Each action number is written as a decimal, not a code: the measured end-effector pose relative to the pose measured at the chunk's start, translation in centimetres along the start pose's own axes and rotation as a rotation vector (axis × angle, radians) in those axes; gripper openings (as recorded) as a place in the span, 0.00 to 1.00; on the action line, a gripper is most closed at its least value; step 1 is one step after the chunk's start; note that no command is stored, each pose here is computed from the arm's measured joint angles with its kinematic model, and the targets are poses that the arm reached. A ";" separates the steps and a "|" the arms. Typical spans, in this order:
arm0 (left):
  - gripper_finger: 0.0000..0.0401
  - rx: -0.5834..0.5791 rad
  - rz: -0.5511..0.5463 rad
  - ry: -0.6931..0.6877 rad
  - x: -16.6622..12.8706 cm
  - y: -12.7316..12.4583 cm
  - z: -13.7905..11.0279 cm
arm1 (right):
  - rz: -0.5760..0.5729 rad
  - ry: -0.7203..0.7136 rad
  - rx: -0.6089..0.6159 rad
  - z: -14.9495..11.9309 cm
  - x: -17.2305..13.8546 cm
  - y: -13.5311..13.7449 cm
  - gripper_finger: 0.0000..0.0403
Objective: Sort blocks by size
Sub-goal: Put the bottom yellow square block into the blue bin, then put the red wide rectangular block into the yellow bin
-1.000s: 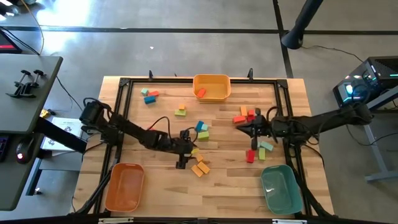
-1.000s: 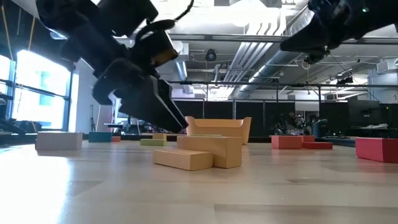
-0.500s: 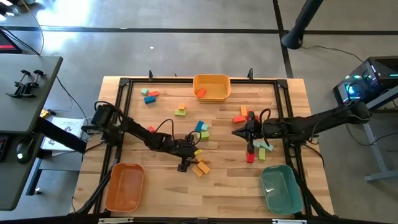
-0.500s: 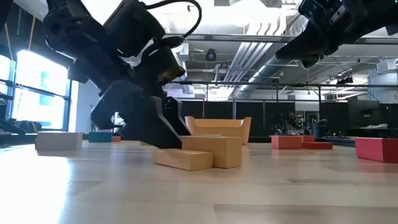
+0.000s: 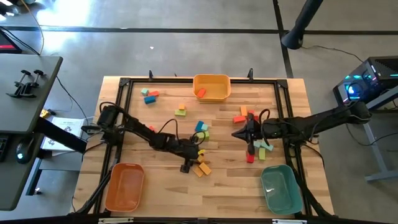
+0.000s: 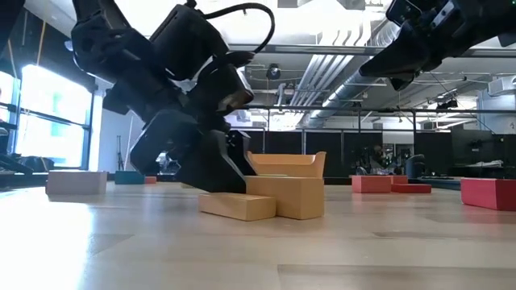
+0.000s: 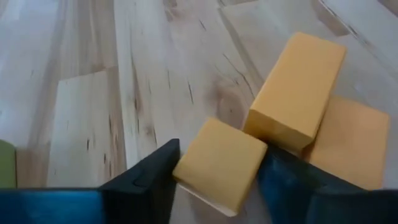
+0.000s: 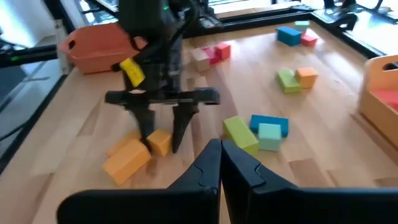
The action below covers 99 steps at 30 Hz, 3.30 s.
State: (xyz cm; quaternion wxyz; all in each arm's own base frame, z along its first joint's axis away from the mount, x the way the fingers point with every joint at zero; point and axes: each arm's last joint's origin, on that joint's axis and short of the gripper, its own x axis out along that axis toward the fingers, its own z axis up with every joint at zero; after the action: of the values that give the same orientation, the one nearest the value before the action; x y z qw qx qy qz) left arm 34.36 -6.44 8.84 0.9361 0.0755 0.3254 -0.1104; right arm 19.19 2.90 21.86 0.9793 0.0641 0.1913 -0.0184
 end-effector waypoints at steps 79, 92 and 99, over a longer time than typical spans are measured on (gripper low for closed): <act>0.50 -0.194 0.194 -0.469 -7.0 1.1 8.2 | 0.004 1.013 0.334 -0.9 -7.5 16.9 0.32; 0.50 -0.153 0.212 -0.489 -7.1 1.3 8.4 | -0.230 1.368 0.348 -5.9 -3.3 15.2 0.60; 0.50 -0.145 0.236 -0.512 -7.3 2.0 8.5 | -0.147 1.235 0.378 -1.0 -3.9 14.3 0.71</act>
State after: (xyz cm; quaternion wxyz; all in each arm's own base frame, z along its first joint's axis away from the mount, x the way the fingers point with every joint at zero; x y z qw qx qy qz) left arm 34.38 -5.14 20.15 0.9971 0.0154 0.0748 0.0075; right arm 16.03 17.26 24.12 0.6569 0.2208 0.7166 -0.0786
